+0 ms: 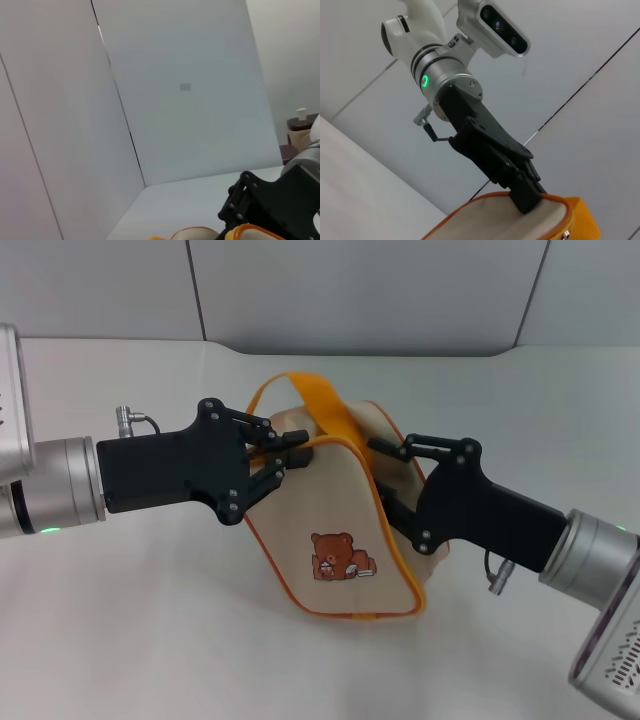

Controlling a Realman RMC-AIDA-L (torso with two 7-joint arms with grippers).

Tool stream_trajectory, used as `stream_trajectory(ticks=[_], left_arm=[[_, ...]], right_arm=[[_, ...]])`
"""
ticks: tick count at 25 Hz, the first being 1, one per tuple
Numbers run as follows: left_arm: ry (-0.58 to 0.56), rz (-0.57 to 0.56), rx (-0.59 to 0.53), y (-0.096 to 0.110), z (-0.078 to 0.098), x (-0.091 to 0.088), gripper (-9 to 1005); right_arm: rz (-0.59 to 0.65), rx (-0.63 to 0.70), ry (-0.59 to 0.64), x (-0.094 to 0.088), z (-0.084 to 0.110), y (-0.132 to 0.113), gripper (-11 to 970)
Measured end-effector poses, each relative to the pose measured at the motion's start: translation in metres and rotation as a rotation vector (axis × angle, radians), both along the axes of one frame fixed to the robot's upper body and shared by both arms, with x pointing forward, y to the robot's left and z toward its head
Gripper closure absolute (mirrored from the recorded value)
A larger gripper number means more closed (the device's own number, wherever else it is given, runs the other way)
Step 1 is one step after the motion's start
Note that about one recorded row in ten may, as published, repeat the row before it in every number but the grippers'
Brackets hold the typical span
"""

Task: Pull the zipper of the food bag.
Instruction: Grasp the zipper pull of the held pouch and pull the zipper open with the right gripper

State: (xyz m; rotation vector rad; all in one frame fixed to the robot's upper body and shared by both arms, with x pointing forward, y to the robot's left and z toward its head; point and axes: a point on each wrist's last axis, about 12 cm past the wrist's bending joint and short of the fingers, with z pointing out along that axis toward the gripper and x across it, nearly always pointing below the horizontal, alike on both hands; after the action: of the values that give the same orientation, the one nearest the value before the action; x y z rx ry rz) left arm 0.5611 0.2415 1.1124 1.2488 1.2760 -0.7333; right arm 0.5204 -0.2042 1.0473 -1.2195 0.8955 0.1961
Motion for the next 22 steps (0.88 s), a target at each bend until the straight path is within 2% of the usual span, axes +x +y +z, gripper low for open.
stream_trajectory(ticks=[6,15,17,22], left_arm=[[0.003,0.004,-0.003,0.001,0.000,0.000,912],[0.011,-0.014,-0.009,-0.004,-0.001,0.000,912],[0.011,-0.015,-0.009,-0.004,-0.001,0.000,912],[0.010,-0.016,-0.009,-0.004,-0.001,0.000,912]], right_arm=[[0.004,0.048,0.043,-0.006,0.000,-0.007,632],[0.023,0.095,0.103,-0.001,0.004,0.002,632],[0.024,0.092,0.108,-0.001,0.003,0.004,654],[0.033,0.079,0.124,0.000,0.001,0.007,786]])
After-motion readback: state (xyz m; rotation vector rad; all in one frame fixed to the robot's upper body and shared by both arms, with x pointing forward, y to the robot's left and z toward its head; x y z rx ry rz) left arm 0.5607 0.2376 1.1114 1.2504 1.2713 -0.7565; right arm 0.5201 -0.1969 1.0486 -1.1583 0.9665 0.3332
